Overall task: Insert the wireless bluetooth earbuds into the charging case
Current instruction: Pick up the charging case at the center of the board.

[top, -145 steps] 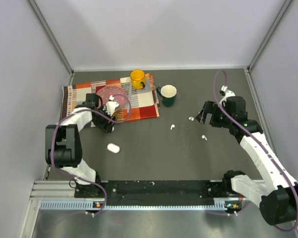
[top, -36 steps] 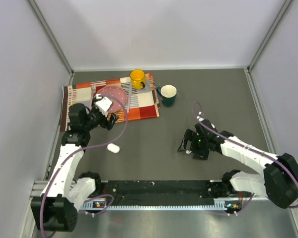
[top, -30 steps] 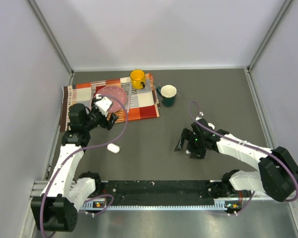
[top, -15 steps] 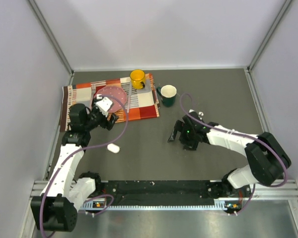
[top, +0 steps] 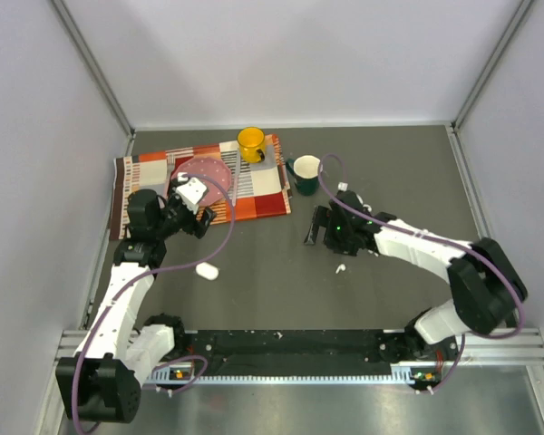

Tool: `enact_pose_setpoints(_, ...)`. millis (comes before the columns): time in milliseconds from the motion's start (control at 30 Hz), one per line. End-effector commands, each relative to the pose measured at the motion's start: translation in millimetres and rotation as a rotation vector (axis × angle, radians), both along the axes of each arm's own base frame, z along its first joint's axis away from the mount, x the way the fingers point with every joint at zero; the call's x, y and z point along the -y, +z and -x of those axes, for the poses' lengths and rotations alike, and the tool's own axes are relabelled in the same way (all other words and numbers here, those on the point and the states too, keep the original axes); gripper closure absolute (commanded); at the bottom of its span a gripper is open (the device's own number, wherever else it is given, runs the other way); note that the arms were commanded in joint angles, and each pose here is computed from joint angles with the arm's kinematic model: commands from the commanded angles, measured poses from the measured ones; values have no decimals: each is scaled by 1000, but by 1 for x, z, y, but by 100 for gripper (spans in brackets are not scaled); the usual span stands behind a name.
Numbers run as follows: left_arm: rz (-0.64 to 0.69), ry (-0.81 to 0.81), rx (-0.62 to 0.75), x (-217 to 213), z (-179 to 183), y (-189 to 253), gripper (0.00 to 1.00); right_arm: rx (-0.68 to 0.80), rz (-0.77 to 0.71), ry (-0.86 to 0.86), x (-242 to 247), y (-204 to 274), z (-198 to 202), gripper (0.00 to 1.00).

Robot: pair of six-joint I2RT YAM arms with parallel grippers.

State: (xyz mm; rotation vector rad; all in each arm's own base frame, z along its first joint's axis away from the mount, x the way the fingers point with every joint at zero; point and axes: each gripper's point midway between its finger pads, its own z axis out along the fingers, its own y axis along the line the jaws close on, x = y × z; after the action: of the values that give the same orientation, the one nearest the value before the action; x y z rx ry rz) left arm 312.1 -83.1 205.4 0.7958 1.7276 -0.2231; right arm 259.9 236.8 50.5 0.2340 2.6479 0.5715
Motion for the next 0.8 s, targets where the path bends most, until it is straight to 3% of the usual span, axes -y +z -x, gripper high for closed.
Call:
enact_pose_setpoints(0,-5,0,21,0,-4,1,22,185,94,-61,32,44,-14,1)
enact_pose_setpoints(100,5,-18,14,4,-3,1,21,214,185,-152,68,56,-17,1)
enact_pose_setpoints(133,6,-17,10,4,-3,1,2,217,192,-223,87,62,-24,1)
enact_pose_setpoints(367,10,-17,2,5,-3,1,1,122,264,-437,175,52,-35,1)
enact_pose_setpoints(767,10,47,18,-3,-6,6,1,-13,347,-557,210,28,-52,3)
